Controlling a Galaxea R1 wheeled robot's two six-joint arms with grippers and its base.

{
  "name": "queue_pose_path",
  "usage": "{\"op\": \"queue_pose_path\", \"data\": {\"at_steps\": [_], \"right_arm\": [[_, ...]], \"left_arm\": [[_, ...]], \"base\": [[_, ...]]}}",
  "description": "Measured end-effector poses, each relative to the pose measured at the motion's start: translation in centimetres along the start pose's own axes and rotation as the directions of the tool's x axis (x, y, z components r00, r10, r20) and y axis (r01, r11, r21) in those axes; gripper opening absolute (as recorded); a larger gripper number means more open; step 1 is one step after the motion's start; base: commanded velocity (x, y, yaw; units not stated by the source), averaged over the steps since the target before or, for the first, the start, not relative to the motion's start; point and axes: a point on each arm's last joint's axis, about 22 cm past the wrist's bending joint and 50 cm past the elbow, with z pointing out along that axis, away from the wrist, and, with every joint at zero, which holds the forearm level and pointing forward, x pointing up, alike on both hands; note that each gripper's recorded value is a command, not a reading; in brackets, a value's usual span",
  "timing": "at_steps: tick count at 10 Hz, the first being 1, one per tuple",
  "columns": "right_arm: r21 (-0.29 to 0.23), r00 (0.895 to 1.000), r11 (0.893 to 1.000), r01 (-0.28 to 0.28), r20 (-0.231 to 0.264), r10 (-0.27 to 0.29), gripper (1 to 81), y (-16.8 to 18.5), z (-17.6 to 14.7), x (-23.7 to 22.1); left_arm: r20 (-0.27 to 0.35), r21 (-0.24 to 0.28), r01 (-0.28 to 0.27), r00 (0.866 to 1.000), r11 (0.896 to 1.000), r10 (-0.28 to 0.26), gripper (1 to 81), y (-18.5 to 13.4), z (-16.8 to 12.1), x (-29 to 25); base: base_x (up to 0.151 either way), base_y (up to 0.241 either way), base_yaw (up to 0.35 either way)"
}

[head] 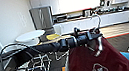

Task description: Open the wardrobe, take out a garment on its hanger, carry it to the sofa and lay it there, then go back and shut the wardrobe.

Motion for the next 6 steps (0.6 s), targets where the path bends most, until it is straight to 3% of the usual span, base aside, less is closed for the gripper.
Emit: {"op": "queue_pose_path", "data": {"at_steps": [6], "right_arm": [[0.0, 1.0, 1.0, 0.0, 0.0, 0.0, 81.1, 0.0, 0.0, -0.04]], "left_arm": [[0.0, 0.0, 0.0, 1.0, 1.0, 0.0, 1.0, 0.01, 0.0, 0.01]], "base": [[0.0, 0.0, -0.21]]}}
